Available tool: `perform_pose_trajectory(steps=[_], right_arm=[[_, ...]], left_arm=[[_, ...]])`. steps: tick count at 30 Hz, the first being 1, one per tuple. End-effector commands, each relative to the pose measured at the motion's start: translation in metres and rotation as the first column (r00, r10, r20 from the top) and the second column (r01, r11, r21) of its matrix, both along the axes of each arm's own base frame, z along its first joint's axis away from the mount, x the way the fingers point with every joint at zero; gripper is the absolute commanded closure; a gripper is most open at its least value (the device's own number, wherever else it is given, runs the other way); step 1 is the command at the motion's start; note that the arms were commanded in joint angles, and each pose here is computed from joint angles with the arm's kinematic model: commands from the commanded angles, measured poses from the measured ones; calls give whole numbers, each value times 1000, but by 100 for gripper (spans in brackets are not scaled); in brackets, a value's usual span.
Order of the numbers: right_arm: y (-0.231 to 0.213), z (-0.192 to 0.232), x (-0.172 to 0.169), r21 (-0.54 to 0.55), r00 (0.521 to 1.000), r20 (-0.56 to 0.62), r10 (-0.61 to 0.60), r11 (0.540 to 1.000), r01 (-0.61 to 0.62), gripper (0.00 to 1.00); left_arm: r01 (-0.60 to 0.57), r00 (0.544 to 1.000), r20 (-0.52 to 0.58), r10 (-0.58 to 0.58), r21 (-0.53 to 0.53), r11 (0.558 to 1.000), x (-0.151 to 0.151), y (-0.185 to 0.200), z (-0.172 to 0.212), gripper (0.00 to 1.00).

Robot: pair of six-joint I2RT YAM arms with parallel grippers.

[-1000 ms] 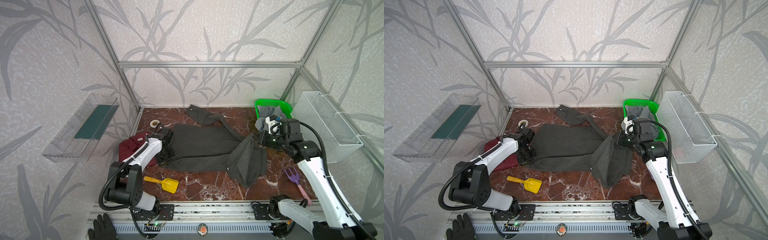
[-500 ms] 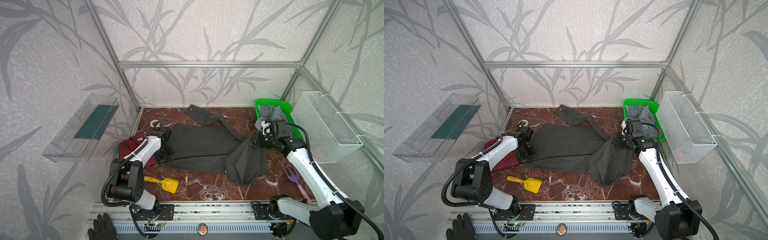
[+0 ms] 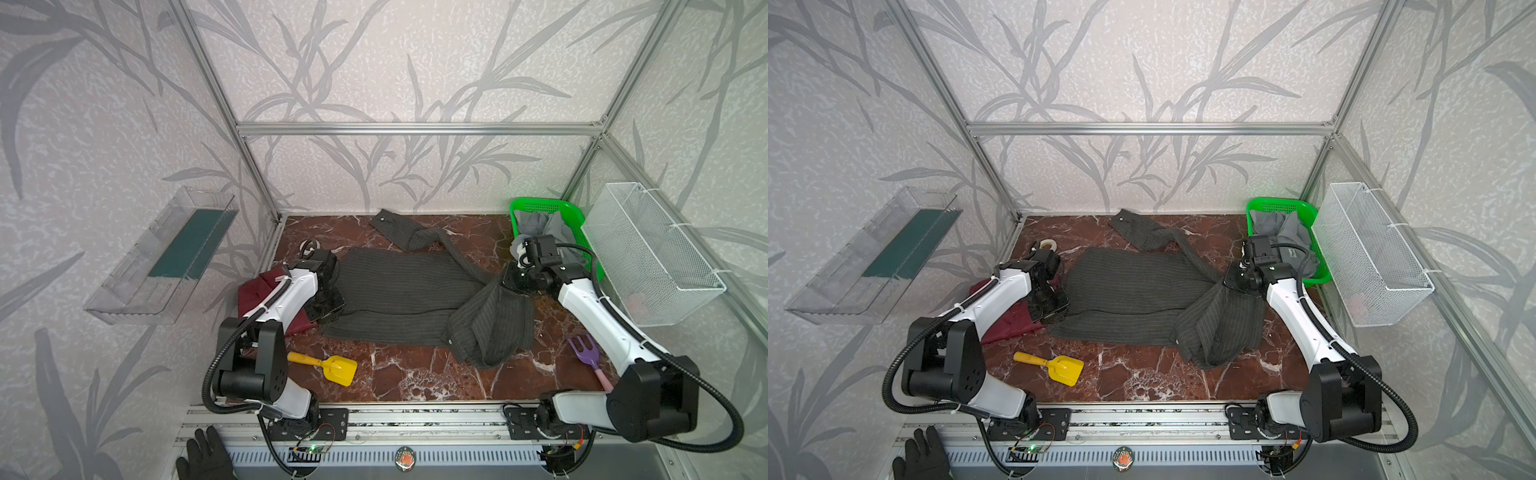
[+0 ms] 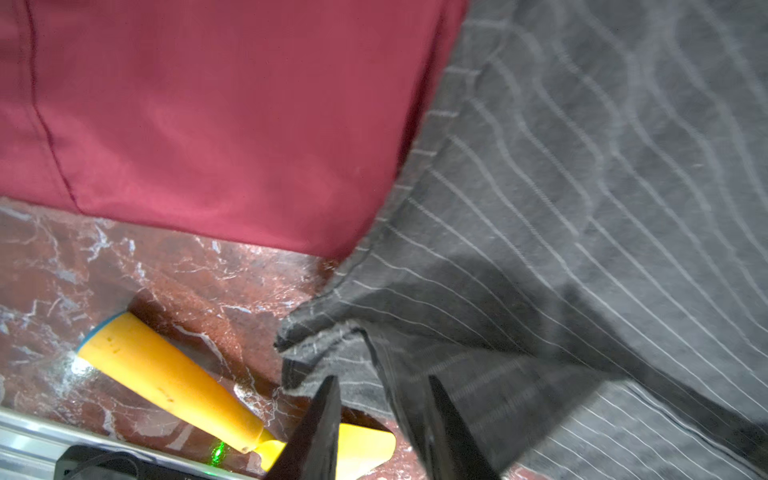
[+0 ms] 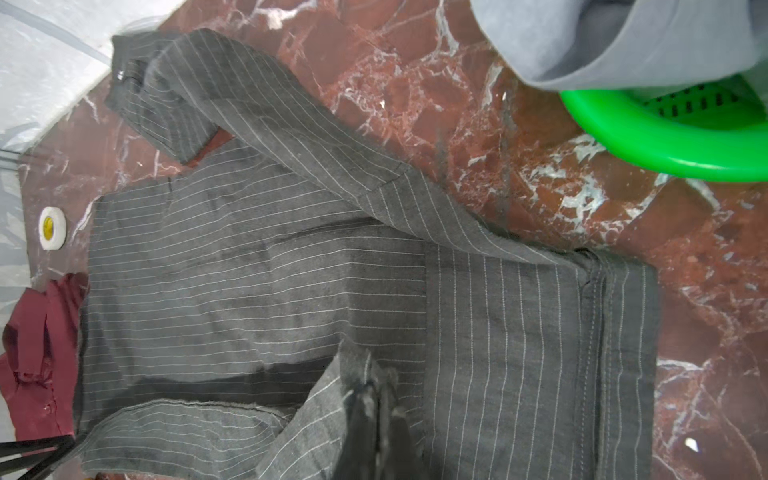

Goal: Fold and stack the long sleeve shirts

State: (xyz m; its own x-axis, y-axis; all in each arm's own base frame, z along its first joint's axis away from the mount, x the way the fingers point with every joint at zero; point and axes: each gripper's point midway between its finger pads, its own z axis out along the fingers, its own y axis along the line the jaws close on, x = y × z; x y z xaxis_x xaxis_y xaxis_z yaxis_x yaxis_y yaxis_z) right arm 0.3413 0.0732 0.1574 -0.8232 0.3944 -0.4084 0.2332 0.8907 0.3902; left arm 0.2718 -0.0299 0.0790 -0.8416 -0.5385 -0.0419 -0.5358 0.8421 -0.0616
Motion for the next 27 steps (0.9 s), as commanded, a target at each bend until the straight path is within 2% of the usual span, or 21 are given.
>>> perform_pose_trajectory(steps=[1, 2, 3, 8, 12, 17, 23, 27], right_arm=[[0, 15, 4, 27, 999, 35, -13, 1000, 12, 63], [0, 16, 2, 36, 999, 34, -15, 999, 14, 55], [0, 17, -1, 42, 999, 30, -21, 999, 20, 52], [-8, 6, -27, 31, 994, -71, -77, 996, 80, 46], [-21, -19, -61, -39, 970, -206, -125, 992, 120, 46], [-37, -50, -86, -107, 937, -269, -222, 974, 200, 47], [-40, -85, -90, -130, 904, -330, -273, 961, 243, 49], [-47, -100, -83, -189, 884, -351, -308, 948, 256, 50]], left_arm=[[1, 998, 59, 3, -67, 998, 8, -11, 19, 63], [4, 997, 74, 2, -88, 996, 11, -16, 21, 63], [4, 997, 78, 4, -97, 995, 14, -18, 20, 62], [8, 999, 46, -2, -128, 992, 24, -31, 7, 62], [8, 1000, 21, -5, -136, 991, 29, -35, -7, 62], [3, 1000, 1, -3, -141, 990, 31, -37, -20, 62], [6, 1000, -26, -10, -141, 990, 27, -38, -34, 62], [8, 999, -40, -13, -140, 990, 24, -38, -40, 62]])
